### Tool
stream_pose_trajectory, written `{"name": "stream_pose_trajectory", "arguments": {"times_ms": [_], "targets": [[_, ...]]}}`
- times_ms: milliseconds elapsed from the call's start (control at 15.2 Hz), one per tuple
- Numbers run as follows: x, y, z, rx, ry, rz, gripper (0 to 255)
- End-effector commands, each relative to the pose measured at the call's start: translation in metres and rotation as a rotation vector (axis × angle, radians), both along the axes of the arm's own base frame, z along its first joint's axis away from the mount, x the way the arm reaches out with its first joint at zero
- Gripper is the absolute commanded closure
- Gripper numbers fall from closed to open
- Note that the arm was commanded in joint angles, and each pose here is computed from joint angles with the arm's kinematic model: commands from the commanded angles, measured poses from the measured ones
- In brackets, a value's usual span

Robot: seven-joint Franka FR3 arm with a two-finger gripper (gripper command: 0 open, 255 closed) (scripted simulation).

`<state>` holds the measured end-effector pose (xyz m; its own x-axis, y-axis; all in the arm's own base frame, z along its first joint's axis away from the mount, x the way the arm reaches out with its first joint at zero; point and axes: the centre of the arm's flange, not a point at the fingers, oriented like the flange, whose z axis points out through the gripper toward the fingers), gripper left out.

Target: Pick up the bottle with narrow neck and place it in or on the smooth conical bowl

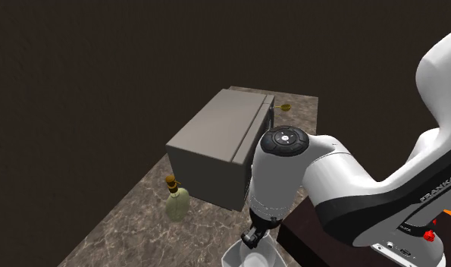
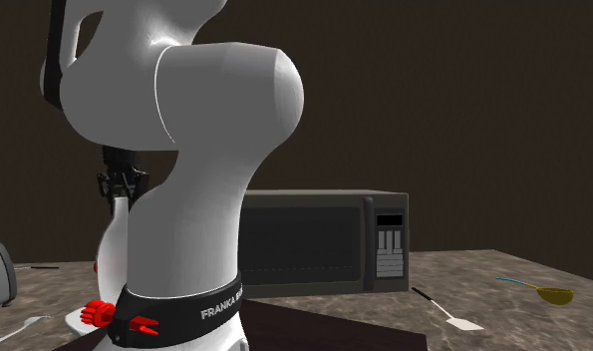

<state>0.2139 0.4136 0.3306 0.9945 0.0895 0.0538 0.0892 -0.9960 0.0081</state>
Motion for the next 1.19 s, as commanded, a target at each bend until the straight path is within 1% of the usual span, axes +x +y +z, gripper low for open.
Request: {"name": "stream_pose_trajectory", "arguments": {"times_ms": [0, 66, 594, 660, 990, 1122], "targets": [[-0.001, 0.0, -0.011, 0.001, -0.001, 0.0, 255], [-0.001, 0.0, -0.015, 0.001, -0.001, 0.0, 255], [-0.001, 0.0, -0.015, 0.001, -0.001, 0.0, 255], [-0.001, 0.0, -0.015, 0.001, -0.001, 0.0, 0], [-0.001, 0.0, -0.015, 0.001, -0.001, 0.0, 0], [-0.002, 0.0, 0.012, 0.001, -0.001, 0.0, 0]]}}
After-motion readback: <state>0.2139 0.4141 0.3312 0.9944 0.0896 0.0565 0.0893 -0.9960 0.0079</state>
